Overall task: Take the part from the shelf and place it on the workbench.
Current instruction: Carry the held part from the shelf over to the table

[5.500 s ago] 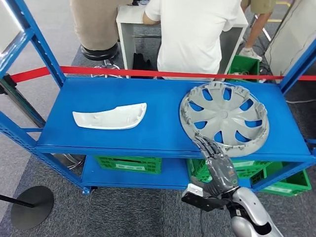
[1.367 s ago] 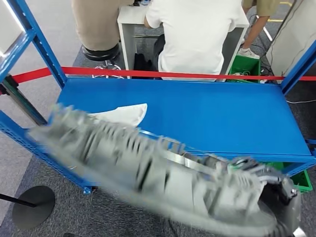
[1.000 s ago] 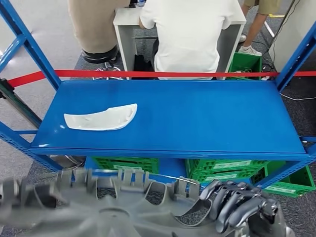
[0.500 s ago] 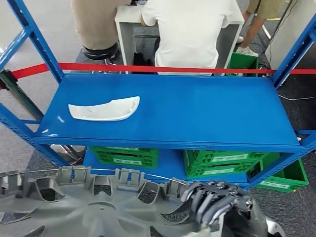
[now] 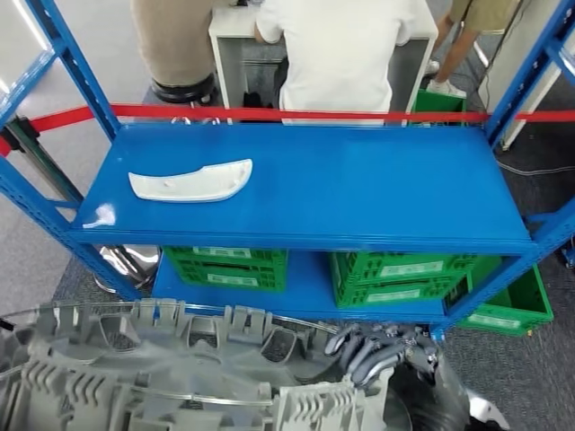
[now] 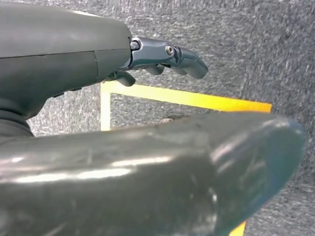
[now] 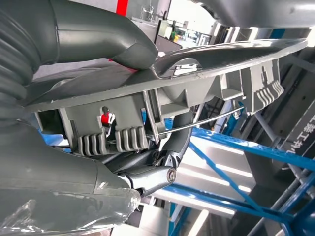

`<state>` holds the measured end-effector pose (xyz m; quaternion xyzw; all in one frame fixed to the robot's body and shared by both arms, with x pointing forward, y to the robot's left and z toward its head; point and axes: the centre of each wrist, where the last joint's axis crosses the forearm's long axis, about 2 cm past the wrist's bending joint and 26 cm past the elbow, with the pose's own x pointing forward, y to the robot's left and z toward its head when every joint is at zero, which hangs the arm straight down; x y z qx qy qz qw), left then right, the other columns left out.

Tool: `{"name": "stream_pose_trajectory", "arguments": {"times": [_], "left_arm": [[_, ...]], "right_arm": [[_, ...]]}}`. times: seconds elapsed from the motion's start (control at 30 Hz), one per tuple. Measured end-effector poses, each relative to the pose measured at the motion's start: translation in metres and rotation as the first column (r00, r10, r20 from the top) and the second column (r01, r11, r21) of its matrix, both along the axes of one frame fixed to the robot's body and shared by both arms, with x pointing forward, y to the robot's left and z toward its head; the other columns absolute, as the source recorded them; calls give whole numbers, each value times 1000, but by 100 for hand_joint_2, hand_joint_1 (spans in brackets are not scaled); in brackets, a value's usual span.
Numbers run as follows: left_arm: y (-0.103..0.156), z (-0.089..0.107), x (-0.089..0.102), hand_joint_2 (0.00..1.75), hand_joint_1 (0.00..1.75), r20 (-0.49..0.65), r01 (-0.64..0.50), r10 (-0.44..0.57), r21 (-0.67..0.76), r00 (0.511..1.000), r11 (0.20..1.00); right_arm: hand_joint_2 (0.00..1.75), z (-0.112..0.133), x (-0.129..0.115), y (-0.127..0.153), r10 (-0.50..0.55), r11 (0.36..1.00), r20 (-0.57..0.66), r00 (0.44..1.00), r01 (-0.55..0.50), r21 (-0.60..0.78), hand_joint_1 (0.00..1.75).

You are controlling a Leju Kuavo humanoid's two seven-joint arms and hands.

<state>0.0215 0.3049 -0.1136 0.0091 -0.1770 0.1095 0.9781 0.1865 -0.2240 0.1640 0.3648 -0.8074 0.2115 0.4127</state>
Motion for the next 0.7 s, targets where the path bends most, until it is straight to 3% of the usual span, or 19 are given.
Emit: {"name": "stream_pose_trajectory", "arguments": {"times": [0.7], "left_arm": [[-3, 1, 11, 0, 0, 6, 6, -6, -25, 1000, 1000]], "right_arm": [[175, -1, -1, -2, 11, 1000, 22, 1000, -11, 10, 175]]}}
